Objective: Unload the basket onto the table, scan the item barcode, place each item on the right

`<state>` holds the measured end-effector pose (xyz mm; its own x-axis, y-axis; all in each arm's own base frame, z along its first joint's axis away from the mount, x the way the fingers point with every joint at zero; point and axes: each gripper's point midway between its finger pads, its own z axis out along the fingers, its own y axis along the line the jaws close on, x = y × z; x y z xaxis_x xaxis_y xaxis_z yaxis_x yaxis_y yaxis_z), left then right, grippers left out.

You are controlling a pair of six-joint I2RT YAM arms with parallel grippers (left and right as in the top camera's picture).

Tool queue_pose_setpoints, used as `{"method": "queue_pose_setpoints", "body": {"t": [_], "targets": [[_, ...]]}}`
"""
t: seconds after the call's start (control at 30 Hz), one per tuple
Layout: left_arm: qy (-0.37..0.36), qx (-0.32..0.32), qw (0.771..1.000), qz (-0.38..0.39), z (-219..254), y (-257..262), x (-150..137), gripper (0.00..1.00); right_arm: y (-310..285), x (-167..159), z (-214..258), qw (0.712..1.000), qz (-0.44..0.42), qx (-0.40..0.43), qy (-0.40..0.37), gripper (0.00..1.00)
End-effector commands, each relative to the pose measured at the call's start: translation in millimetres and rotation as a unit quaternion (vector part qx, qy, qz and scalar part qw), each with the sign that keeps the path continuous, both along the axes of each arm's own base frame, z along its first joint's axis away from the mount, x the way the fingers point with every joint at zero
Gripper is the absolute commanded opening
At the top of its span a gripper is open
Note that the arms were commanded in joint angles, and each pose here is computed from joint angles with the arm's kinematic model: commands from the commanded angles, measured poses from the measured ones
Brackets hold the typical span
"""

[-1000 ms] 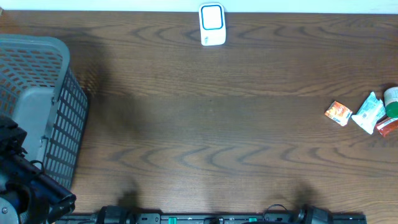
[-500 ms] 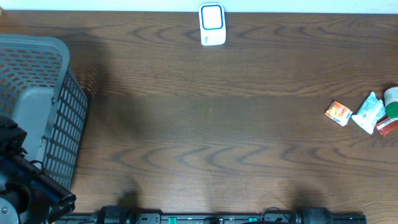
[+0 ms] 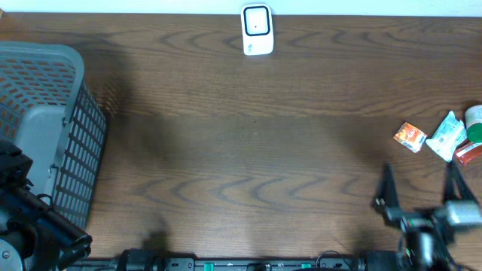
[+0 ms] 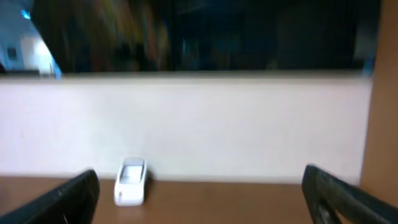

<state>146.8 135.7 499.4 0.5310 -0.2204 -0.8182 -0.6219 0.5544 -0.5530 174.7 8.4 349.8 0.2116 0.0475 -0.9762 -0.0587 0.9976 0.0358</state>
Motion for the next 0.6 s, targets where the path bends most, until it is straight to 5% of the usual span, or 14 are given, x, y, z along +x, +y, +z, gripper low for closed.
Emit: {"method": "queue_pose_setpoints", "body": {"t": [0.0,0.57], "targets": [[-0.004,-0.002,1.0,0.0,0.2,0.0,-0.8,0.61,-0.2,22.3,-32.3,0.999,0.012,0.052,0.01,0.99],[-0.004,-0.002,1.0,0.0,0.2,0.0,-0.8,0.61,-7.1,70.5,-159.1,0.994,-0.007,0.07,0.089,0.99]]}}
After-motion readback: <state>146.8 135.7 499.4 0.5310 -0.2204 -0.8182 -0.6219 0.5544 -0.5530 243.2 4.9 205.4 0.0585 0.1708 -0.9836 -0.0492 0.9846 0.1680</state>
